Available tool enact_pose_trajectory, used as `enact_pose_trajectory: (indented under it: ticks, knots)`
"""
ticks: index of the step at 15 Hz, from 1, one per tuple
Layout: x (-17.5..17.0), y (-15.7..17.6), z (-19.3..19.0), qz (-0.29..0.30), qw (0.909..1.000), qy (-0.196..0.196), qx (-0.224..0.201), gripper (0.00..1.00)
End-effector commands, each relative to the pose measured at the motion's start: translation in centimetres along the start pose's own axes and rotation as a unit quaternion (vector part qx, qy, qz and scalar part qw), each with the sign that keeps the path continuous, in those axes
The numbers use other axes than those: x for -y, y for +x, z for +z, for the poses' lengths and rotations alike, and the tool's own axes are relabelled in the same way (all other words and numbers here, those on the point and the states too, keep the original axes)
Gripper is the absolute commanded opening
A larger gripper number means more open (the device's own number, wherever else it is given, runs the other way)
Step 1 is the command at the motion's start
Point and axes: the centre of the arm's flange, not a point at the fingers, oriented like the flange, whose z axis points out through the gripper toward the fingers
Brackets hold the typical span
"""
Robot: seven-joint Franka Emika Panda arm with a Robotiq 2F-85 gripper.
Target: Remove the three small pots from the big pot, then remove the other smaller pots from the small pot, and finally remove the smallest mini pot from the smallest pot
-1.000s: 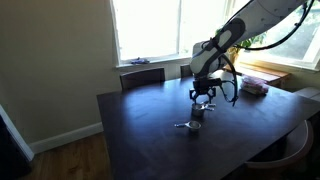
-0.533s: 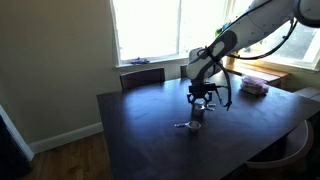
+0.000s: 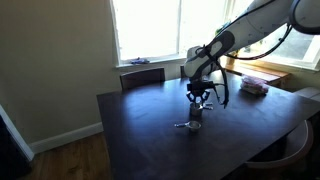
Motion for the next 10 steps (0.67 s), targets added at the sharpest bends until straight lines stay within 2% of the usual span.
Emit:
enact_pose_trajectory:
  ticks: [1, 2, 3, 5, 6, 10]
  knots:
    - [0.28, 0.74, 0.10, 0.015, 0.9998, -0.001, 0.013, 0.15]
    - [0.26, 0.82, 0.04, 0.016, 0.9998, -0.001, 0.013, 0.21]
    - [0.25, 0.89, 0.01, 0.015, 0.9998, -0.002, 0.014, 0.32]
    - [0.30, 0.88, 0.09, 0.013, 0.9998, -0.004, 0.014, 0.42]
    - [0.35, 0.82, 0.14, 0.011, 0.9998, -0.005, 0.014, 0.23]
    - [0.01, 0.65, -0.43, 0.000, 0.9998, -0.003, 0.017, 0.03]
